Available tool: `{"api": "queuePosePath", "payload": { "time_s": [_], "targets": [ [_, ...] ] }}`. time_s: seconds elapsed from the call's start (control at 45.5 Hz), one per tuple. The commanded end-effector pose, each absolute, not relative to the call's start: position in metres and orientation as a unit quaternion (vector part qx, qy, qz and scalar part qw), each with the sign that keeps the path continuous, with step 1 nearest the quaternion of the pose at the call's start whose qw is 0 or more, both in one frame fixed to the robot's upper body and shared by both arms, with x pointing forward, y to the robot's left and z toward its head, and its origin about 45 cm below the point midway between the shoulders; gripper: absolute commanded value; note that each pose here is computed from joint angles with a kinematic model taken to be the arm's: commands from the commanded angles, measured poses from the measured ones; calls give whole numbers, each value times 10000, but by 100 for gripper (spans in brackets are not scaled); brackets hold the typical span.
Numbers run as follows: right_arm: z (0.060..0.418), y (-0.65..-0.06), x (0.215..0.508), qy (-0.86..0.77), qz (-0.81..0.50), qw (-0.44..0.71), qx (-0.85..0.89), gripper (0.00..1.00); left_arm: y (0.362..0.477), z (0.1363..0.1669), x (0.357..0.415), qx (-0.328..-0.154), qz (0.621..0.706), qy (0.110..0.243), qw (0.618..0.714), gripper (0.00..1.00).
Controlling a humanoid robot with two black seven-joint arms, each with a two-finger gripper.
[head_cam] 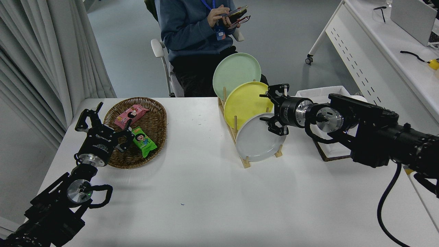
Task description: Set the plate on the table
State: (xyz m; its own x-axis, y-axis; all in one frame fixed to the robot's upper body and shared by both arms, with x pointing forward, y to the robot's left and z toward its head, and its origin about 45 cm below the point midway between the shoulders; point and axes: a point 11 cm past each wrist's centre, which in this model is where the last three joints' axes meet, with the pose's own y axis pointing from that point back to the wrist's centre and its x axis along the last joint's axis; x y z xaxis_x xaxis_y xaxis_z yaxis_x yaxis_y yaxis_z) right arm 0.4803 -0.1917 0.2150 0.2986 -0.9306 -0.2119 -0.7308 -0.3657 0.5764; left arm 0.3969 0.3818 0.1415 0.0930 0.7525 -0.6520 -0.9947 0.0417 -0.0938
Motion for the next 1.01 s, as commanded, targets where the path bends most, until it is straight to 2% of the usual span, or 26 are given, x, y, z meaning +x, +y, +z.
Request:
{"api": "queuePosePath", "payload": {
  "time_s": [0.0, 0.484, 0.571, 0.637, 0.659, 0.989],
  "targets": [
    [2158, -1964, 4781, -5341, -2814, 1843, 7756, 66, 3821, 1412, 3967, -2730, 6363, 2217, 6866, 100],
    [2203, -2031, 4736, -5364, -3072, 1924, 7621, 59, 3821, 1412, 3967, -2730, 6363, 2217, 6866, 100],
    [2207, -2031, 4736, -5356, -3097, 1943, 7612, 55, 3817, 1415, 3969, -2734, 6358, 2216, 6870, 100],
    [2227, -2022, 4745, -5357, -3117, 1892, 7616, 47, 3816, 1422, 3974, -2738, 6355, 2211, 6873, 100],
    [2237, -2017, 4749, -5356, -3123, 1870, 7620, 47, 3821, 1412, 3967, -2730, 6363, 2216, 6866, 100],
    [2263, -2085, 4776, -5434, -3105, 1819, 7584, 47, 3817, 1415, 3969, -2734, 6358, 2216, 6870, 100]
  ]
}}
